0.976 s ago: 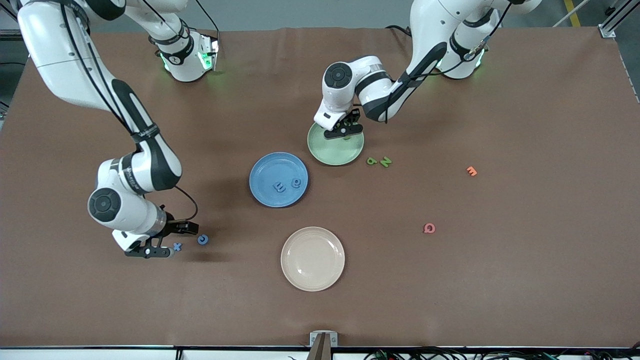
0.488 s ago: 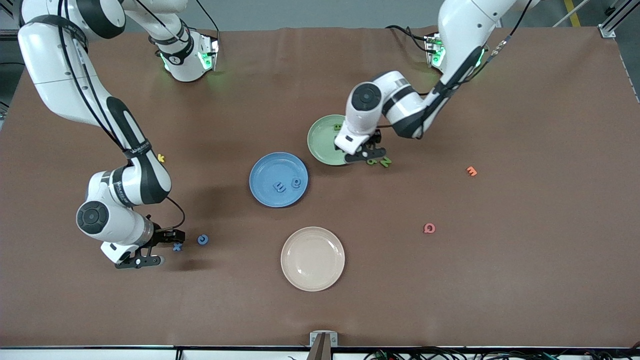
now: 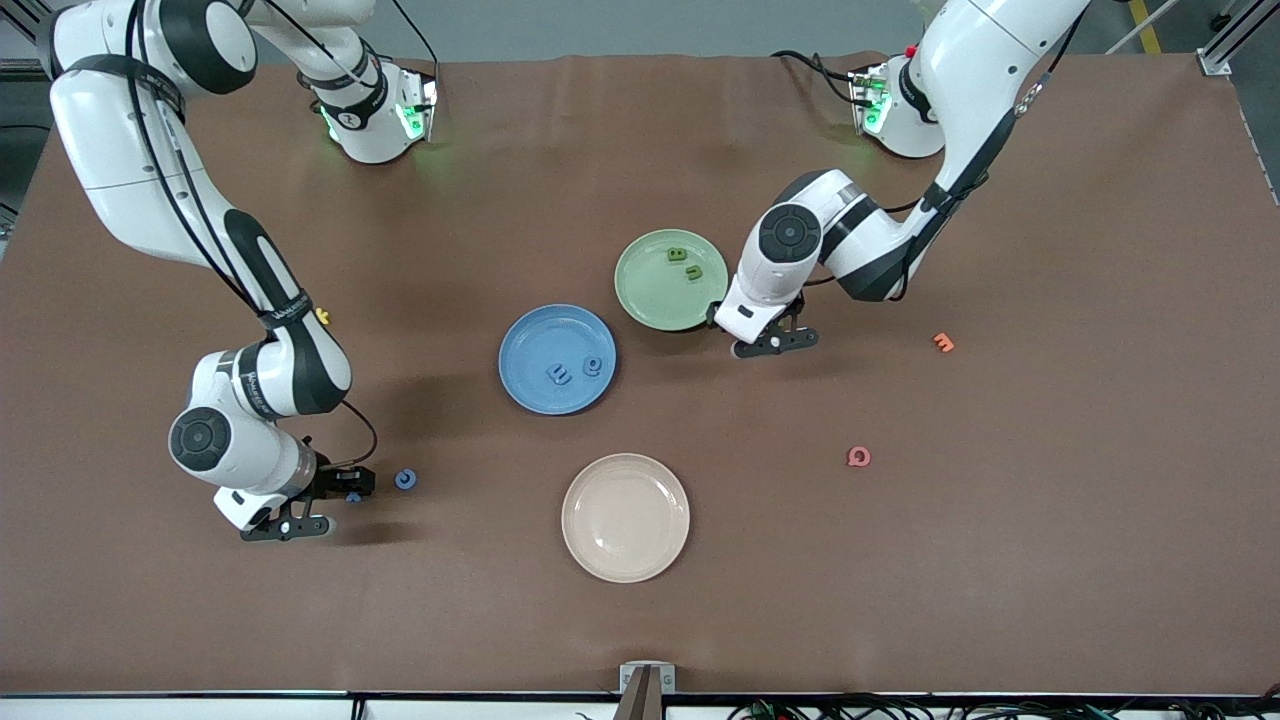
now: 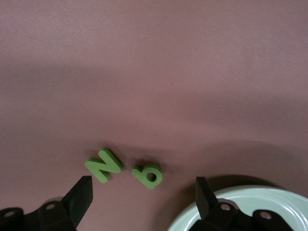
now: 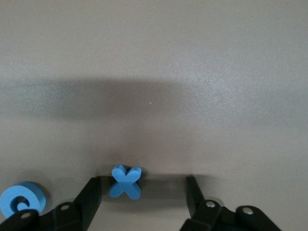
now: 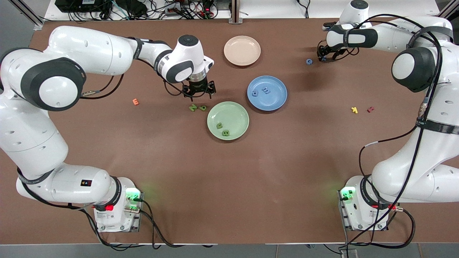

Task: Sort letters by color into matching plates
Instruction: 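Grasp the blue x with the right gripper while the left gripper grasps N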

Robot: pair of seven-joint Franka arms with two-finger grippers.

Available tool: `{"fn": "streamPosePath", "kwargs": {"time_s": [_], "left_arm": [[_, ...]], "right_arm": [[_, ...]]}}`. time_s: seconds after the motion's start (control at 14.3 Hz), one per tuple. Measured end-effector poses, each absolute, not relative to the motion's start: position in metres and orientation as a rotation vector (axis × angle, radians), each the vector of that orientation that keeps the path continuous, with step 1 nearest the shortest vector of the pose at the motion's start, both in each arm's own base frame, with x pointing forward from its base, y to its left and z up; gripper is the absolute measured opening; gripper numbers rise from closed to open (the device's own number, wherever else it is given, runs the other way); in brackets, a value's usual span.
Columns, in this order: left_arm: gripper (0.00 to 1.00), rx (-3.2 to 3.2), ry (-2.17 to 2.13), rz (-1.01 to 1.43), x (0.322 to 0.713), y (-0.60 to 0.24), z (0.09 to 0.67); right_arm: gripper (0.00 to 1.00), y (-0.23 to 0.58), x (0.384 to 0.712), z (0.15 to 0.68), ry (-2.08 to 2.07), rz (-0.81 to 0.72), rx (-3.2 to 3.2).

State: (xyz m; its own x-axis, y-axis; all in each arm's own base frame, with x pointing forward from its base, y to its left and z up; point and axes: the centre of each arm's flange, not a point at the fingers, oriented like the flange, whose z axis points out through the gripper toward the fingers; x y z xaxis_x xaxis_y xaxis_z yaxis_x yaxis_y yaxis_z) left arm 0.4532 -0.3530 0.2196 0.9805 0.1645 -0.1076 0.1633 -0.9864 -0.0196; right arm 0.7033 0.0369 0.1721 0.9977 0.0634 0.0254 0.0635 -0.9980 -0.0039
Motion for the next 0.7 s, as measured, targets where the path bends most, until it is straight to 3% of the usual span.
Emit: {"fn": "streamPosePath", "kwargs": {"time_s": [0.28,0.42,0.49,0.63,0.7], "left_arm": [[0.95,-3.096,-0.202,0.136,0.453,-0.336,0.209],[0.95,-3.110,-0.191,0.126,0.449,-0.330,0.202],[0.95,-3.116,-0.180,0.125,0.444,-0.328,0.197],[0.95,-3.114,-0.145,0.113,0.437,-0.321,0.189],[0.94,-3.116,-0.137,0.104,0.436,-0.315,0.185]], "right_arm": [[0.74,0.042,0.704,0.173,-0.073,-0.044,-3.134],[0.63,0.042,0.705,0.174,-0.067,-0.047,-3.134],[0.63,0.042,0.705,0.174,-0.066,-0.048,-3.134],[0.43,0.041,0.706,0.176,-0.059,-0.055,-3.134],[0.43,0.041,0.707,0.176,-0.057,-0.055,-3.134]]}}
